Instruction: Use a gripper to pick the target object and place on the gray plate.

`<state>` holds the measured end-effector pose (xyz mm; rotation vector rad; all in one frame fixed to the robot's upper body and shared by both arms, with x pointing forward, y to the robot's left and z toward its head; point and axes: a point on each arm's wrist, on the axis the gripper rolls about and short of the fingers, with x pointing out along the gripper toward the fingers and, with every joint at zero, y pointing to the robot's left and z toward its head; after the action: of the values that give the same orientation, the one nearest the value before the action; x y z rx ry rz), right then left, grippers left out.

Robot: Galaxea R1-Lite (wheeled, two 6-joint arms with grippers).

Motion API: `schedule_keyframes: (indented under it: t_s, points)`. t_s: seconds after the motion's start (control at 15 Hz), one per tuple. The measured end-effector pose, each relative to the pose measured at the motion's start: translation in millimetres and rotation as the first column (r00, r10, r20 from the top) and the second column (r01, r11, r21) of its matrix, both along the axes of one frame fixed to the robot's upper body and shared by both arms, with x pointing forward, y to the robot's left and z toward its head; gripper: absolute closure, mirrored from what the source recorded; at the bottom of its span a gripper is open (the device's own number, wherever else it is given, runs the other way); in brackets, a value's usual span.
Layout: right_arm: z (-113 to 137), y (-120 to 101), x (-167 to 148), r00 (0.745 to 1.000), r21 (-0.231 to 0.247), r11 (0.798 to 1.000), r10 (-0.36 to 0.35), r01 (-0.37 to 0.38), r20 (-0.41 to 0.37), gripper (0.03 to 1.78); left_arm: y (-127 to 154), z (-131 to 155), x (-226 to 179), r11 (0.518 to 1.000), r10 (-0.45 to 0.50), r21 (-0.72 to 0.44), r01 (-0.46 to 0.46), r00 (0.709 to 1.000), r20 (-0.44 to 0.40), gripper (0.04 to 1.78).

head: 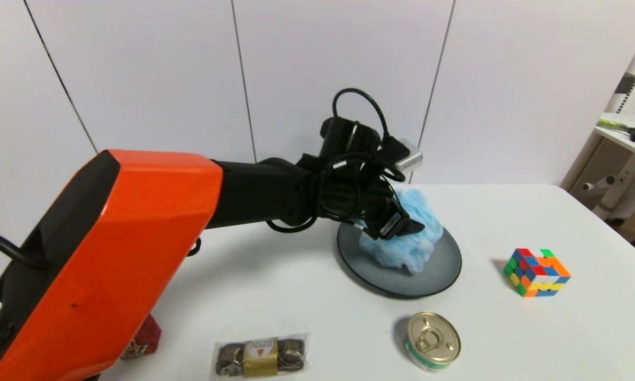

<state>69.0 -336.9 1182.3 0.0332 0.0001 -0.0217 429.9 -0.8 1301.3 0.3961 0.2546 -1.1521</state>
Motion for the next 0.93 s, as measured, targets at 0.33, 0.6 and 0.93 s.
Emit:
schedule_keyframes:
  t_s: [0.33, 0.6, 0.93]
  points:
    - [0.0, 0.0, 0.0, 1.000, 0.000, 1.000, 0.000, 0.000, 0.000, 0.11, 27.0, 36.8, -23.0, 1.000, 0.011, -0.002, -0.011, 1.000, -0.003, 0.29]
    - [0.0, 0.0, 0.0, 1.000, 0.000, 1.000, 0.000, 0.000, 0.000, 0.11, 84.3, 73.0, -58.3, 0.998, 0.060, 0.000, -0.060, 0.998, -0.010, 0.22]
    - [0.0, 0.0, 0.0, 1.000, 0.000, 1.000, 0.000, 0.000, 0.000, 0.11, 199.4, 80.0, -142.2, 0.979, 0.203, 0.004, -0.203, 0.979, -0.030, 0.17]
